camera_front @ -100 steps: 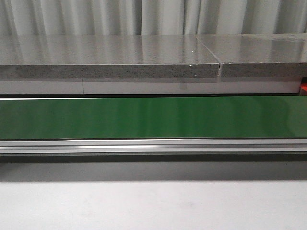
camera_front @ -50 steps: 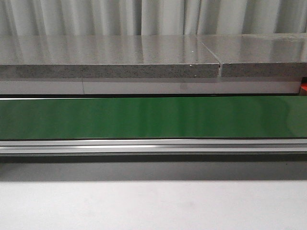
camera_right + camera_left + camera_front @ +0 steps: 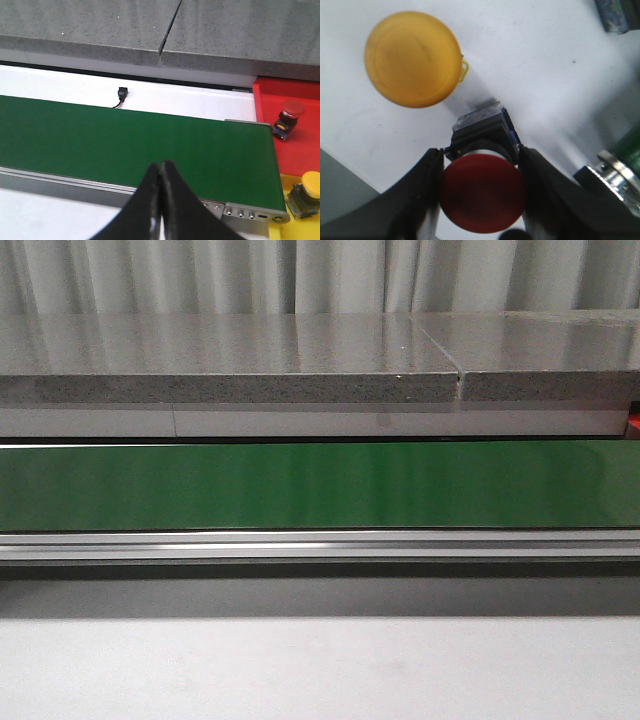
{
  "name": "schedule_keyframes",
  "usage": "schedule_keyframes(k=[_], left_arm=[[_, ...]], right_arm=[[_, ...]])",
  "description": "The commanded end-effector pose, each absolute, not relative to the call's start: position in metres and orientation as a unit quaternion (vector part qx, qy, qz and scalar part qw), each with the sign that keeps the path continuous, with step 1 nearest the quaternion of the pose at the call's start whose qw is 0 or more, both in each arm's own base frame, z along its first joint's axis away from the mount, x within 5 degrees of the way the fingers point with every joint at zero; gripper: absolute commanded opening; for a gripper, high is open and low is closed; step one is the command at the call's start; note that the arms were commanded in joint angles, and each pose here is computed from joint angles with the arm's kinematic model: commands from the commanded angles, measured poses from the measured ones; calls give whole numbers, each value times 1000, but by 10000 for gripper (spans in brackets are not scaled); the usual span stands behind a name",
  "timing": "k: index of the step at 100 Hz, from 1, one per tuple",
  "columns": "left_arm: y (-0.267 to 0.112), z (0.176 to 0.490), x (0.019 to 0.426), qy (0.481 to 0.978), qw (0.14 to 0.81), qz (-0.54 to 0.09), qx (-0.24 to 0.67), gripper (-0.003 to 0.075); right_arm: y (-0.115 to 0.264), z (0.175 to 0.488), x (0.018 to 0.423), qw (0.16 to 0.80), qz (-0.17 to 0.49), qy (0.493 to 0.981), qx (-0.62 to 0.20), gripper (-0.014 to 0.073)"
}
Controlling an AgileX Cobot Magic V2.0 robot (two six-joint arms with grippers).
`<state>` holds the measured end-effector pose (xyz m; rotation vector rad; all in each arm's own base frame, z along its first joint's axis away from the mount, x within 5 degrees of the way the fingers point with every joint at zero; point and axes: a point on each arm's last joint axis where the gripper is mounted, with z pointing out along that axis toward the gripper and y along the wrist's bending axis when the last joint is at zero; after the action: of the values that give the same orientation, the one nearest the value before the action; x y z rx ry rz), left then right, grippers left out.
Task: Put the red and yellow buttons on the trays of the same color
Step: 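Grasp the red push button with the left gripper and lift it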
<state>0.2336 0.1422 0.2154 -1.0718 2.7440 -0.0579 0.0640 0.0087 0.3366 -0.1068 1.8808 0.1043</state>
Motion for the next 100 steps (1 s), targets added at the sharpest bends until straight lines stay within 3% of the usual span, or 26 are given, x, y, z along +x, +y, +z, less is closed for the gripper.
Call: schedule_keyframes(k=[1, 33, 55, 72, 100], left_arm=[[137, 248, 230, 922, 159, -14, -352, 117], [124, 333, 211, 932, 224, 9, -286, 117], [99, 373, 228, 941, 262, 12, -214, 116], [80, 369, 252, 961, 226, 6, -159, 115], [56, 334, 290, 983, 159, 29, -81, 115]], right_arm=[[9, 349, 66, 622, 44, 780, -47, -36], [9, 349, 66, 622, 44, 780, -47, -36], [9, 349, 66, 622, 44, 780, -47, -36], [9, 349, 66, 622, 44, 780, -47, -36], [9, 349, 66, 622, 44, 780, -47, -36]])
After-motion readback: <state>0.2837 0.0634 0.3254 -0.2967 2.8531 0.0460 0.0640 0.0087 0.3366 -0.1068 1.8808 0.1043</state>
